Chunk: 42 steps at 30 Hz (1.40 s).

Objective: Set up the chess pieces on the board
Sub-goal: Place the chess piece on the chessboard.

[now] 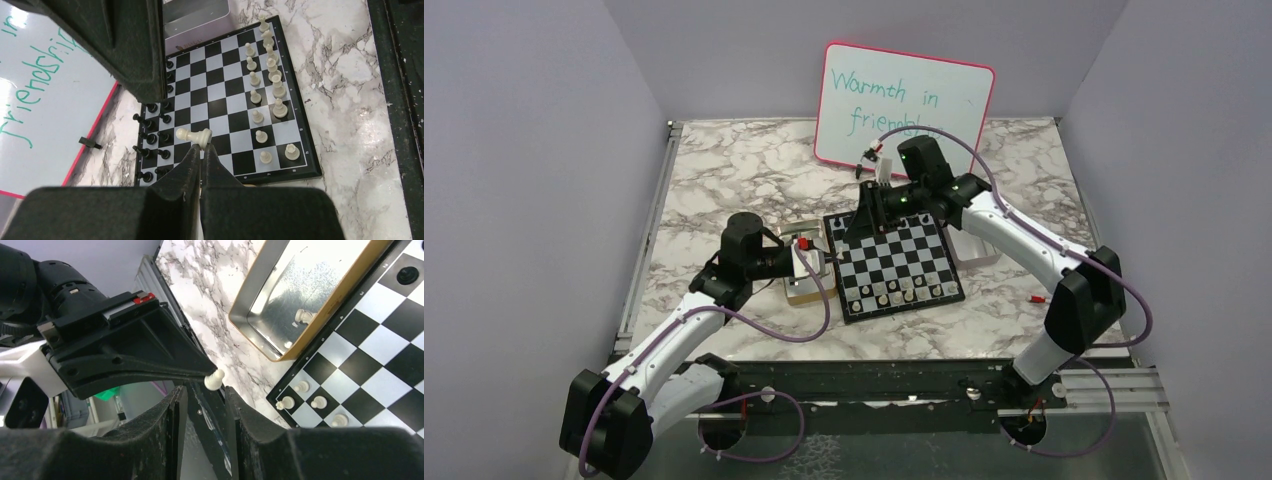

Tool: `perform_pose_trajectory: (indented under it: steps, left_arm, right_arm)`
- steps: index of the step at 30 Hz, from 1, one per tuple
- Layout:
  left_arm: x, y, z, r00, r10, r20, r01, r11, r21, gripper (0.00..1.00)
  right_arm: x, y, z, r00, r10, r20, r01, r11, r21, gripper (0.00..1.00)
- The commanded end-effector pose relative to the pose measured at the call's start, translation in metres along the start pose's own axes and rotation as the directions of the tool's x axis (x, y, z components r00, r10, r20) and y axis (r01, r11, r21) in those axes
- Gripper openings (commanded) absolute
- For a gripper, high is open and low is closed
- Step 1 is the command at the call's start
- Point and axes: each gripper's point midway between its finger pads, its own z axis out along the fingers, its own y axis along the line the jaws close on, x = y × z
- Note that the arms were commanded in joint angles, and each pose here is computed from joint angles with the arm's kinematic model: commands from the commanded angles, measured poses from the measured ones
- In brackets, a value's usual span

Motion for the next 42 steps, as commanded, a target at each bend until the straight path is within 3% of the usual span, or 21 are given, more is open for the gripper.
perform_pose_trajectory:
  steps: [1, 15, 42]
  left_arm:
    - [-0.001, -0.010, 0.001, 0.999, 0.023, 0.023, -0.024, 0.999, 0.040, 0.00]
    - [0.001, -0.011, 0.002, 0.999, 0.024, 0.023, -0.025, 0.999, 0.048, 0.00]
    - [0.002, -0.014, 0.003, 0.999, 0.023, 0.026, -0.024, 0.998, 0.060, 0.00]
  right_arm:
    - [-0.001, 0.010, 0.006, 0.998, -0.003, -0.061, -0.002, 0.996, -0.086, 0.38]
    - [0.016, -0.003, 0.025, 0.986, 0.056, -0.159, -0.078, 0.988, -0.133, 0.35]
    - [0.020, -0.008, 0.036, 0.980, 0.087, -0.179, -0.118, 0.978, -0.169, 0.27]
